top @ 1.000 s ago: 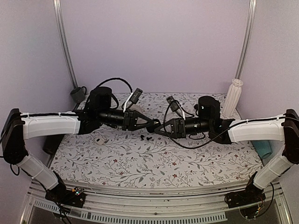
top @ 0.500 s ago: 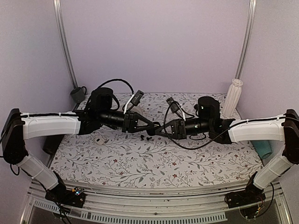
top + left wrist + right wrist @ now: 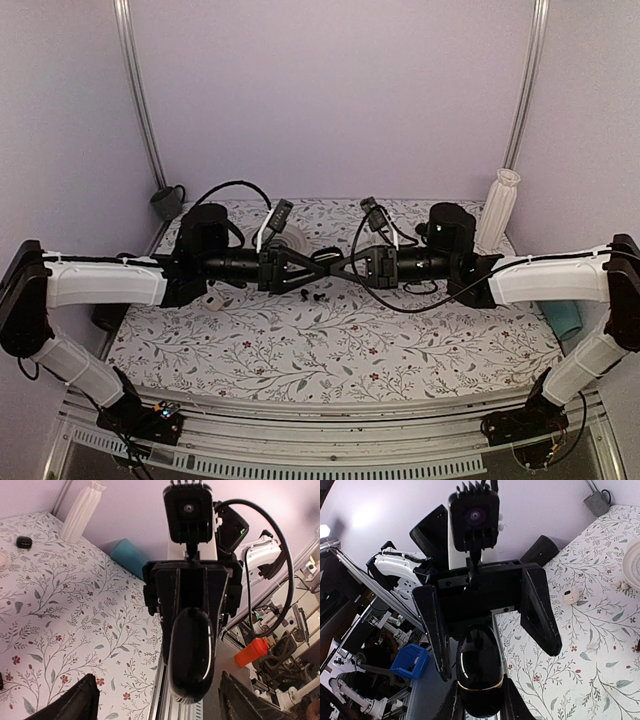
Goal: Insert the wireless bluetooth earbuds into the charging case
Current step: Pass from the right arm to the left
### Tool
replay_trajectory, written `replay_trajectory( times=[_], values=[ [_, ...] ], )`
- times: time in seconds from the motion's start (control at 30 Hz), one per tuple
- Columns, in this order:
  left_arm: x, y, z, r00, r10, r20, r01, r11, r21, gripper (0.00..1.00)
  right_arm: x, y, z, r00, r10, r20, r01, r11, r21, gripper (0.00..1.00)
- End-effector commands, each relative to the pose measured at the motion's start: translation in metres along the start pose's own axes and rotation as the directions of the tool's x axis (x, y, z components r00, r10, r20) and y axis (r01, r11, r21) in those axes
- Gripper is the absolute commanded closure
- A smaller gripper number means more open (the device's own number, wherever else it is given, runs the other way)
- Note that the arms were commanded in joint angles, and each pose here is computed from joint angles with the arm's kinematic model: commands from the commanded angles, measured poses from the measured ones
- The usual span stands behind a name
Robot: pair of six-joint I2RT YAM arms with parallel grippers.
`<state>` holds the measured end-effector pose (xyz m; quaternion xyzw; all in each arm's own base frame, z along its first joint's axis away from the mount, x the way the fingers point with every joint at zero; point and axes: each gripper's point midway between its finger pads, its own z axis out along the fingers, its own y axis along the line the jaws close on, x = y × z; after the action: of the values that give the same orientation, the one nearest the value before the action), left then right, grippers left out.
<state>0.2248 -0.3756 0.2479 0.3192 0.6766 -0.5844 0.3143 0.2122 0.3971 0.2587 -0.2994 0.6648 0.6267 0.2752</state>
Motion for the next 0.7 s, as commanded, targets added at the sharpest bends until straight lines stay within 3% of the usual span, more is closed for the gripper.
replay_trajectory(
  times=[0.0, 0.27, 0.37, 0.57, 0.67],
  values=[
    [-0.035, -0.02, -0.018, 0.977, 0.061, 0.203, -0.06, 0.998, -0.013, 0.17, -0.036, 0.016, 0.0, 0.991, -0.046, 0.125, 0.049, 0.999, -0.021, 0.97],
    [-0.054, -0.026, -0.049, 0.91, 0.194, 0.365, -0.152, 0.978, -0.142, 0.12, -0.07, 0.015, -0.009, 0.949, -0.043, 0.311, 0.036, 0.999, 0.028, 0.98],
    [-0.061, -0.016, -0.055, 0.899, 0.189, 0.395, -0.113, 0.972, -0.208, 0.07, -0.082, 0.018, -0.015, 0.918, -0.061, 0.391, 0.041, 0.997, 0.06, 0.98],
    [-0.078, -0.032, -0.051, 0.872, 0.243, 0.426, -0.192, 0.968, -0.16, 0.11, -0.088, 0.037, -0.01, 0.893, -0.1, 0.439, 0.099, 0.995, 0.026, 0.98],
    [-0.087, -0.032, -0.051, 0.861, 0.203, 0.466, -0.152, 0.978, -0.146, 0.15, -0.088, 0.048, -0.005, 0.897, -0.125, 0.424, 0.142, 0.99, -0.009, 0.98]
  ],
)
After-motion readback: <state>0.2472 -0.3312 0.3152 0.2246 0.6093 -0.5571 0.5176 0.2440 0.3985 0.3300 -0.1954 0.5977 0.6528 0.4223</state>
